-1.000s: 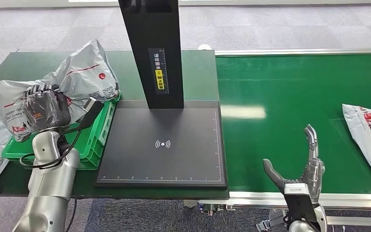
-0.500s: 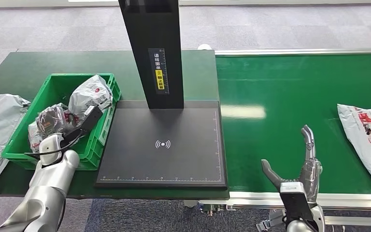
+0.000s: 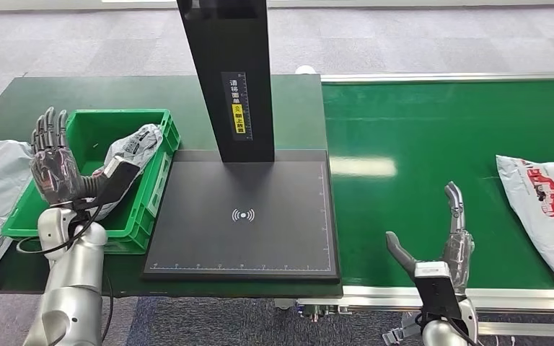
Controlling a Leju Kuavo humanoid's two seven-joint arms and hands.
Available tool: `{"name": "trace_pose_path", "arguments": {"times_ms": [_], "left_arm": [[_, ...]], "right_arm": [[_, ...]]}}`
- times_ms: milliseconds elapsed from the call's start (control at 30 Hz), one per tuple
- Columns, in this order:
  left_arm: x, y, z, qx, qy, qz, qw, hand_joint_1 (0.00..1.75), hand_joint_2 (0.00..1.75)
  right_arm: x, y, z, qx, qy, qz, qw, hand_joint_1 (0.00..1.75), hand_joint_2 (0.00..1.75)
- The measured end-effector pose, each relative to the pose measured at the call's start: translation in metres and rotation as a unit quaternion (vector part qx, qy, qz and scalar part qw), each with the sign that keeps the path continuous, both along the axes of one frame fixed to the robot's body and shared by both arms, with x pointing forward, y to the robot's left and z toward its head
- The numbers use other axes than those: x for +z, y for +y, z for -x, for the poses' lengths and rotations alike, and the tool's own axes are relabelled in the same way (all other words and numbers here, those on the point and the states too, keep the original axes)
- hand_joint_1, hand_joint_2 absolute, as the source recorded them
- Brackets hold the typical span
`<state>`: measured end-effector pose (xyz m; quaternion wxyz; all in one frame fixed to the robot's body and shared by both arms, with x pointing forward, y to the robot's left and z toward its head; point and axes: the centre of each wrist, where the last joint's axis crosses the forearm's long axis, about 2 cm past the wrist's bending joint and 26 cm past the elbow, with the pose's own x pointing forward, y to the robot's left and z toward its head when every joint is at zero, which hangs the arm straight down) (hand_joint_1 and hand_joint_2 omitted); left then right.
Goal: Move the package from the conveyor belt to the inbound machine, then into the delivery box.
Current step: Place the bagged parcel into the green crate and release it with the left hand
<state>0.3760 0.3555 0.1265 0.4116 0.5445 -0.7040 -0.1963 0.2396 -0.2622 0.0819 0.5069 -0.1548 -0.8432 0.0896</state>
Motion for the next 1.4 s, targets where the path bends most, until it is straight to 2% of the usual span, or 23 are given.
{"name": "trace_pose_path", "arguments": {"times_ms": [133, 233, 333, 467, 567, 667, 767, 900, 1000, 1133, 1300, 1400], "left_arm": [[-0.005, -0.013, 0.012, -0.017, -0.065, 0.056, 0.996, 0.0, 0.0], [-0.011, -0.031, 0.022, -0.025, -0.097, 0.142, 0.985, 0.0, 0.0], [-0.019, -0.06, 0.033, -0.078, -0.103, 0.244, 0.961, 0.0, 0.0], [-0.025, -0.104, 0.047, -0.193, -0.061, 0.344, 0.917, 0.0, 1.75], [-0.034, -0.137, 0.065, -0.289, -0.016, 0.425, 0.857, 0.0, 1.75], [-0.042, -0.163, 0.087, -0.347, 0.033, 0.477, 0.807, 0.0, 1.75], [-0.045, -0.179, 0.101, -0.378, 0.072, 0.49, 0.782, 0.0, 1.75], [-0.047, -0.187, 0.11, -0.413, 0.101, 0.503, 0.752, 0.0, 1.75], [-0.048, -0.188, 0.111, -0.428, 0.11, 0.508, 0.739, 0.0, 1.75], [-0.046, -0.187, 0.109, -0.434, 0.113, 0.5, 0.741, 0.0, 1.75], [-0.044, -0.185, 0.112, -0.442, 0.115, 0.496, 0.739, 0.0, 1.75], [-0.042, -0.185, 0.114, -0.446, 0.114, 0.489, 0.741, 0.0, 1.75]], "right_arm": [[-0.001, 0.002, -0.002, 0.005, -0.013, -0.01, 1.0, 0.0, 1.75], [0.001, 0.004, -0.006, 0.011, -0.027, -0.019, 0.999, 0.0, 1.75], [0.006, 0.006, -0.012, 0.018, -0.043, -0.031, 0.998, 0.0, 1.75], [0.014, 0.01, -0.021, 0.033, -0.058, -0.048, 0.997, 0.0, 1.75], [0.022, 0.017, -0.029, 0.058, -0.053, -0.056, 0.995, 0.0, 1.75], [0.029, 0.027, -0.035, 0.088, -0.032, -0.074, 0.993, 0.0, 1.75], [0.033, 0.035, -0.039, 0.107, -0.009, -0.1, 0.989, 0.0, 1.75], [0.034, 0.042, -0.04, 0.12, 0.017, -0.133, 0.984, 0.0, 1.75], [0.032, 0.047, -0.039, 0.117, 0.024, -0.15, 0.981, 0.0, 1.75], [0.031, 0.055, -0.039, 0.099, 0.019, -0.155, 0.983, 0.0, 1.75], [0.029, 0.069, -0.037, 0.056, 0.009, -0.115, 0.992, 0.0, 1.75], [0.028, 0.076, -0.037, 0.052, 0.011, -0.099, 0.994, 0.0, 1.75]]}}
